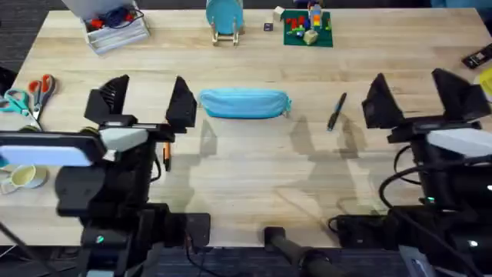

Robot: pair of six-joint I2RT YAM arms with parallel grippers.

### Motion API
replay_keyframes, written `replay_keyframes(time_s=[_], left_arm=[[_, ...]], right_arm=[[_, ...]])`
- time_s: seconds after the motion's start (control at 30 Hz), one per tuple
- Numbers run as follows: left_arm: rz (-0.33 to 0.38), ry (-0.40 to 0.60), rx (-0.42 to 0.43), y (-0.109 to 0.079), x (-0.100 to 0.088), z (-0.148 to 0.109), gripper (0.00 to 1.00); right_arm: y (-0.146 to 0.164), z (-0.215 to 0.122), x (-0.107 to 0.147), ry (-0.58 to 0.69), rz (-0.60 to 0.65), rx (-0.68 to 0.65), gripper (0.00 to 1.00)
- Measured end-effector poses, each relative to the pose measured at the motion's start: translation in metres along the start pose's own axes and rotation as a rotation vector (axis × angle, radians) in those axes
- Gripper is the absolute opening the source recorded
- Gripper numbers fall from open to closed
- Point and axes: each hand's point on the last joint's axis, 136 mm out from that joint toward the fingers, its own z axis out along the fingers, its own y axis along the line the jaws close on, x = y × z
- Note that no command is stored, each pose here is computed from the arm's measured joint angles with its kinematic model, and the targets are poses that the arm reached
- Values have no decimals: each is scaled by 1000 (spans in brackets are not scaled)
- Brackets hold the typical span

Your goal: Unzip the bag, pick up the pens from the table one at a time and place them inside, then zip the bag closed.

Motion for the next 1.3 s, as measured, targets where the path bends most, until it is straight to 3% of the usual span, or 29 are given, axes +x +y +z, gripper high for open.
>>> replay_keyframes(time_s=[0.17, 0.33, 0.7, 0.9, 1.17, 1.3], left_arm=[[1, -6, -1, 0, -35, -7, 992], [2, 108, -2, 0, -50, -8, 991], [1, 426, -3, 0, -67, 12, 990], [0, 597, -4, 0, -60, 26, 991], [-11, 867, 15, -4, -26, 36, 993], [-15, 929, 19, -4, -13, 45, 994]], right_arm=[[-3, 1, -26, 26, 1, 14, 996], [-3, 10, -49, 105, 2, 14, 996], [-4, 37, -45, 546, 14, 10, 997], [-3, 52, -38, 712, 22, -1, 997], [1, 64, -21, 835, 34, -22, 997], [1, 66, -12, 866, 35, -22, 997]])
